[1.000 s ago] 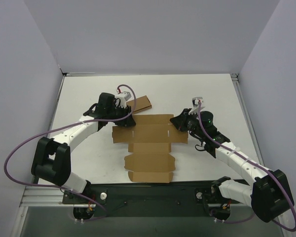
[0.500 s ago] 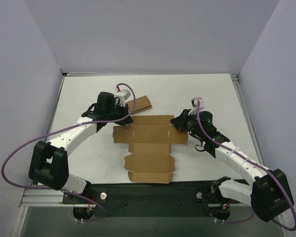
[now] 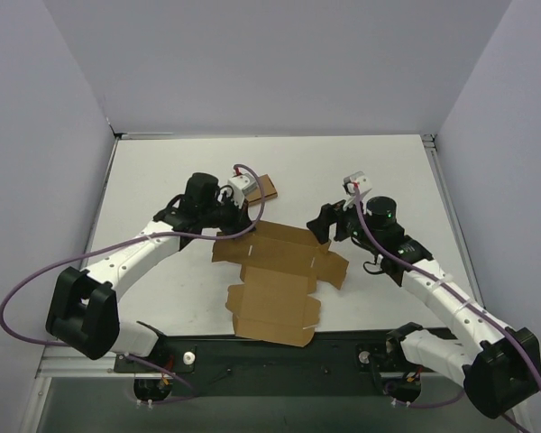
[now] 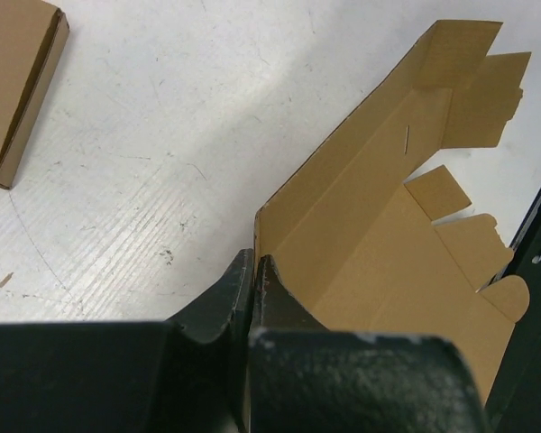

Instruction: Fold the paper box

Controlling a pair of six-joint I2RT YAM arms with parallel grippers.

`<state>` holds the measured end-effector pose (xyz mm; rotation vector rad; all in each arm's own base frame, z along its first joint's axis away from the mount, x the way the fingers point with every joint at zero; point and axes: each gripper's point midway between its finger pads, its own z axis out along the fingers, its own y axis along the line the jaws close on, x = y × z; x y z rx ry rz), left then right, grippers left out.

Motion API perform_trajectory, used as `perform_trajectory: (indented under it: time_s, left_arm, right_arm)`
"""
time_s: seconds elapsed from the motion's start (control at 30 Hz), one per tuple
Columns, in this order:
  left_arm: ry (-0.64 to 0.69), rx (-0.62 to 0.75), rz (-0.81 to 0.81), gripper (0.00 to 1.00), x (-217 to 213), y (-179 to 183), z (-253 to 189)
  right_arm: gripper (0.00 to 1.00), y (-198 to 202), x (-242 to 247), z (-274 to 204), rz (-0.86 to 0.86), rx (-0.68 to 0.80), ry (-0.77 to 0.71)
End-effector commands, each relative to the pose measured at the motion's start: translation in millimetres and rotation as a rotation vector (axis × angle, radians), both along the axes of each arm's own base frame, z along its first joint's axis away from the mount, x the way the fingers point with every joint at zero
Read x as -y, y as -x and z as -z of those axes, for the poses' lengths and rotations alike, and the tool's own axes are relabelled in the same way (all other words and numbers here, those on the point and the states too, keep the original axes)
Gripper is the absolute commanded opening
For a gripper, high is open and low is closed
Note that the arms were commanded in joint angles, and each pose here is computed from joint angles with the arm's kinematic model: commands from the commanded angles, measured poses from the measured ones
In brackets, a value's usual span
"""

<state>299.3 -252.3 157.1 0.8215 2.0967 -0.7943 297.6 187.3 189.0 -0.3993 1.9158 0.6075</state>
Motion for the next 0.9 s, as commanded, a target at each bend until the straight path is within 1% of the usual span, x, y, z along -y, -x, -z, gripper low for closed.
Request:
perform_trajectory:
  time_s: [0.0,0.1,0.17,0.2,0.23,0.27,0.3,0.33,0.37,0.43,0.47,0.53,0.57,0.63,0.67,0.77,0.8,0.87]
  left_arm:
    - [0.031,0.094,0.103,0.00,8.2,8.7,-15.9]
    - [0.025,0.101,0.116,0.00,10.0,10.5,-14.2]
    - [-0.007,0.113,0.090,0.00,7.6,7.6,-9.8]
    - [-0.020,0.123,0.074,0.00,6.2,6.1,-8.9]
    - [-0.043,0.144,0.052,0.00,5.3,6.1,-6.3]
    - [-0.052,0.161,0.043,0.00,6.2,6.8,-5.9]
    - [-0.059,0.178,0.033,0.00,6.4,8.0,-4.5]
    - [-0.053,0.216,0.023,0.00,6.9,10.2,-5.8]
    - [-0.077,0.248,0.008,0.00,9.4,13.8,-3.6]
    - [-0.078,0.311,-0.008,0.00,12.0,16.8,-10.7]
    - [-0.104,0.323,-0.022,0.00,10.6,20.2,-4.5]
    - [-0.112,0.359,-0.048,0.00,8.1,21.0,-9.2]
    - [-0.119,0.362,-0.053,0.00,6.9,22.8,-7.8]
    - [-0.089,0.413,-0.078,0.00,8.1,21.9,-19.5]
    - [-0.087,0.422,-0.081,0.00,8.0,23.4,-20.6]
    - [-0.093,0.458,-0.103,0.00,6.1,26.0,-25.4]
    - [-0.098,0.468,-0.104,0.00,6.4,28.2,-24.4]
    - [-0.087,0.487,-0.109,0.00,6.4,30.8,-28.8]
  right_arm:
    - [0.72,7.4,-12.4,-4.2,-0.173,0.071,0.084]
    - [0.72,11.2,-23.0,-2.1,-0.209,0.074,0.079]
    - [0.70,12.9,-27.3,-0.7,-0.181,0.045,0.093]
    - [0.68,10.3,-26.1,-3.9,-0.134,0.028,0.081]
    - [0.68,-1.3,-18.0,-14.6,0.025,-0.027,0.005]
    - [0.67,0.3,-14.8,-13.6,0.090,-0.090,-0.034]
    - [0.66,0.4,-13.2,-16.2,0.162,-0.155,-0.108]
    - [0.66,3.7,-13.3,-18.3,0.258,-0.249,-0.247]
    - [0.66,7.4,-19.0,-20.6,0.278,-0.292,-0.337]
    - [0.64,22.8,-36.1,-31.8,0.252,-0.335,-0.476]
    - [0.64,26.4,-40.0,-29.5,0.301,-0.386,-0.573]
    - [0.65,40.5,-53.4,-34.2,0.291,-0.416,-0.641]
    - [0.66,42.4,-55.3,-32.1,0.321,-0.460,-0.691]
    - [0.68,47.3,-62.2,-28.4,0.326,-0.541,-0.744]
    - [0.68,50.6,-66.5,-25.6,0.332,-0.604,-0.790]
    - [0.70,56.7,-74.2,-21.3,0.331,-0.681,-0.857]
    - [0.71,57.4,-72.7,-11.3,0.371,-0.721,-0.892]
    - [0.72,58.0,-71.7,-8.7,0.396,-0.744,-0.958]
